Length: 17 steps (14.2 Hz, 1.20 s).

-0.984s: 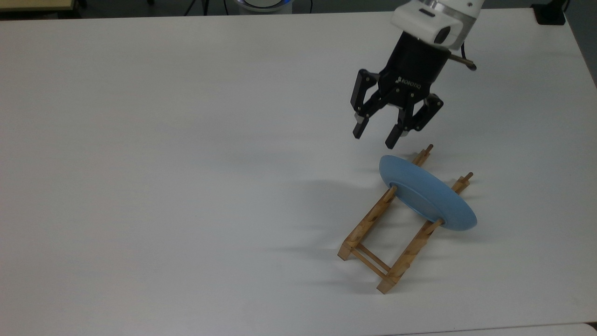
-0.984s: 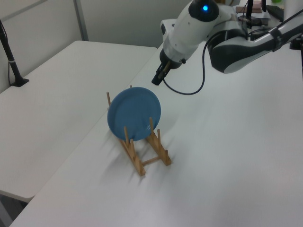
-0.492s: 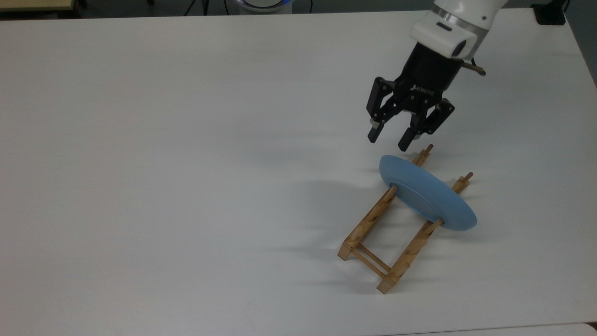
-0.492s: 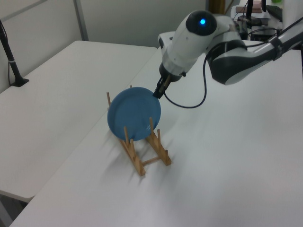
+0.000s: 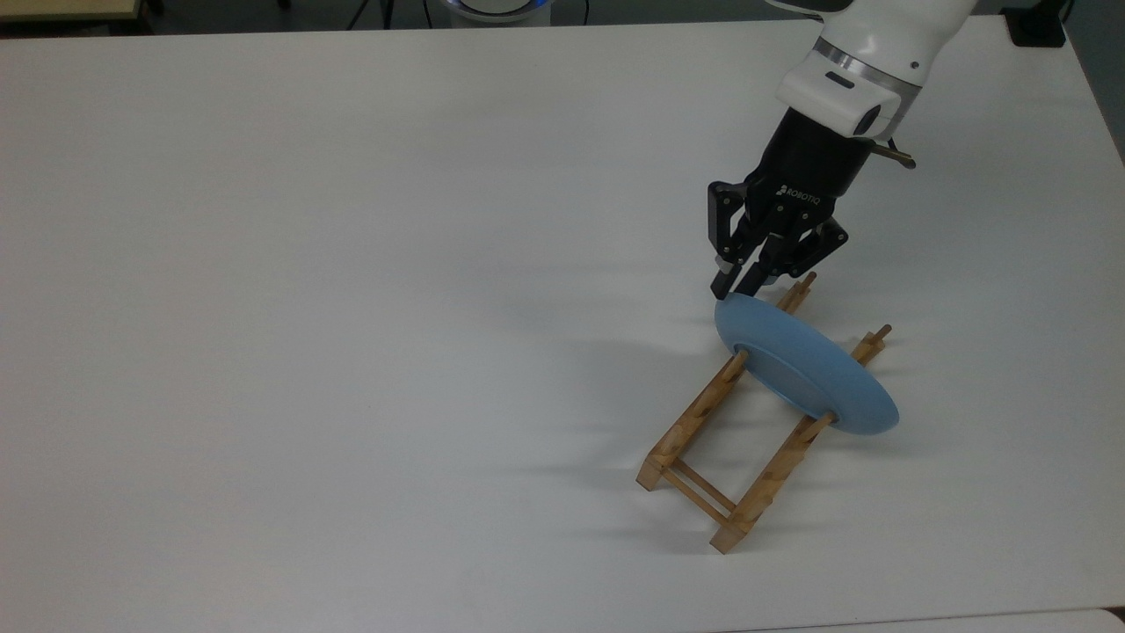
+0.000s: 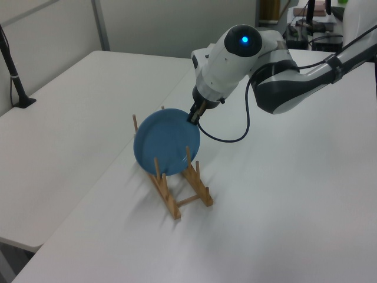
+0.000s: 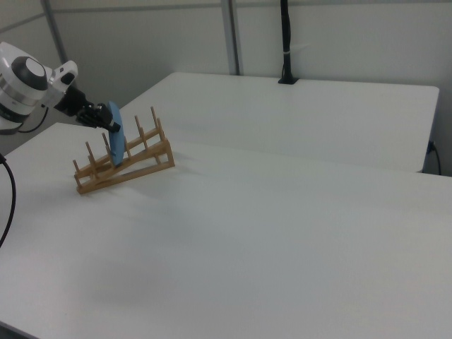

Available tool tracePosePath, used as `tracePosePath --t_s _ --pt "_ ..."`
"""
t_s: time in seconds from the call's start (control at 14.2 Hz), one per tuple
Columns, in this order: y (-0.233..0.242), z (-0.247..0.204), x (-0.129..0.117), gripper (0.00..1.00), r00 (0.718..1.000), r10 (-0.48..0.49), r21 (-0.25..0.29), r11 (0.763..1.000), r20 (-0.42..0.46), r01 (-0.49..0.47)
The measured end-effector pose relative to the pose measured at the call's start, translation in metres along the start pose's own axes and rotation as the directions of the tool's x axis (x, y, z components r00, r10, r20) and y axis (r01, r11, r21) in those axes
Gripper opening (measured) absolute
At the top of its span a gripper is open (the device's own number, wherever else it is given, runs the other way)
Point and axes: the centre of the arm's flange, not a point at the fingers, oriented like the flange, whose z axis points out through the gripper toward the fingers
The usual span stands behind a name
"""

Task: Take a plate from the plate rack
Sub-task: 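Lower the open gripper onto the blue plate's rim and close it, then lift the gripped blue plate up out of the wooden rack slots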

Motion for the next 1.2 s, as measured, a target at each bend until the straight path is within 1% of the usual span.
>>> tracePosePath --t_s 0.07,0.14,0.21,0.28,0.7,0.91,1.2 --pt "0.0 0.001 0.0 0.16 1.0 0.0 -0.001 1.0 0.0 0.0" --pt "0.0 0.001 0.0 0.16 1.0 0.0 -0.003 1.0 -0.001 0.0" --pt "0.0 0.002 0.0 0.09 1.0 -0.001 -0.004 1.0 -0.001 0.001" --pt "0.0 0.002 0.0 0.06 1.0 0.001 -0.006 1.0 -0.004 -0.001" --pt "0.007 0.002 0.005 0.04 1.0 0.005 -0.017 1.0 -0.015 -0.005" --pt "0.016 -0.014 0.016 0.04 0.999 0.027 -0.008 1.0 -0.042 -0.027" --pt "0.035 -0.046 0.029 0.04 0.995 0.059 0.008 0.998 -0.084 -0.058"
